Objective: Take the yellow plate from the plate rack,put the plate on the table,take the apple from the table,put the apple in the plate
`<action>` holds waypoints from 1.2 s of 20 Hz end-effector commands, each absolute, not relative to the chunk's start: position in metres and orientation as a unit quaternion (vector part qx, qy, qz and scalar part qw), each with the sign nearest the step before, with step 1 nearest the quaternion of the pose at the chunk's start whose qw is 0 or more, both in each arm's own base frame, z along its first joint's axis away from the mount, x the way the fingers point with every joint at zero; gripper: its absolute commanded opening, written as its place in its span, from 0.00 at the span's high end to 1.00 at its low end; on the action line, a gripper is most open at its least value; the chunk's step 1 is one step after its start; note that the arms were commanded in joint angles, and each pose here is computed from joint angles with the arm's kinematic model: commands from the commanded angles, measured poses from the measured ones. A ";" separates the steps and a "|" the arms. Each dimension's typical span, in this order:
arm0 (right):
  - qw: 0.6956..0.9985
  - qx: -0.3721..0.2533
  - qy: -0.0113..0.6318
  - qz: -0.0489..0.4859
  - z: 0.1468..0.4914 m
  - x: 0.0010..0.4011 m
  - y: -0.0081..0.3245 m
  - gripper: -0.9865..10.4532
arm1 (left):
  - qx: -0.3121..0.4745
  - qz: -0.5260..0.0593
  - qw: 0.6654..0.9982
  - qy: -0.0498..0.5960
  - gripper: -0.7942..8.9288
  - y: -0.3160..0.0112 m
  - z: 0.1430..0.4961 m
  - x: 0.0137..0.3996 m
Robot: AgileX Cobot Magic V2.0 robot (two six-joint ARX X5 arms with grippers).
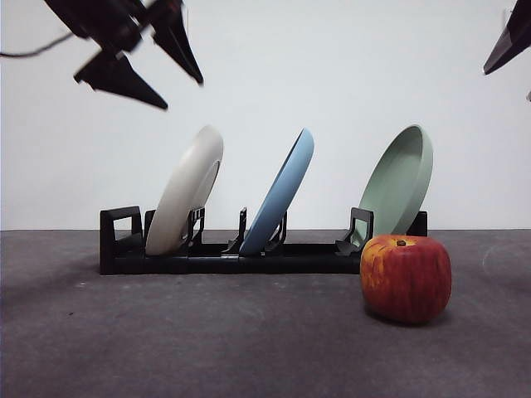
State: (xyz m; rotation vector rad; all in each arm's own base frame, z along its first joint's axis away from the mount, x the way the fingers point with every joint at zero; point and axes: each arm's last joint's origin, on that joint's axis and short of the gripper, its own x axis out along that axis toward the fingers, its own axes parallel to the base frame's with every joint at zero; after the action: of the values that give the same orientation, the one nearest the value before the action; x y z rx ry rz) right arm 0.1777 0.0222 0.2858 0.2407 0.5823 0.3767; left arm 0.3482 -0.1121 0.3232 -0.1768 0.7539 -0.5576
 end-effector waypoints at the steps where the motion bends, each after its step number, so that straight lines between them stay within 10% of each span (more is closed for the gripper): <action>1: 0.935 0.113 0.281 0.187 0.288 0.178 0.022 0.67 | -0.065 -0.271 0.882 0.381 0.57 -0.123 0.305 0.356; 8: 0.934 0.114 0.284 0.186 0.287 0.177 0.022 0.67 | -0.053 -0.277 0.881 0.379 0.57 -0.140 0.289 0.366; 13: 0.933 0.114 0.285 0.185 0.287 0.177 0.022 0.67 | -0.055 -0.315 0.864 0.389 0.93 -0.141 0.287 0.363; 24: 0.933 0.115 0.286 0.184 0.287 0.177 0.022 0.67 | -0.050 -0.329 0.873 0.356 0.93 -0.143 0.350 0.346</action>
State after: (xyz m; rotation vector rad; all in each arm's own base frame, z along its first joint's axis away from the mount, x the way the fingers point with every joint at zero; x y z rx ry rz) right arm 0.1771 0.0221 0.2853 0.2419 0.5933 0.3743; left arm 0.3502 -0.1430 0.3394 -0.1259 0.7898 -0.6795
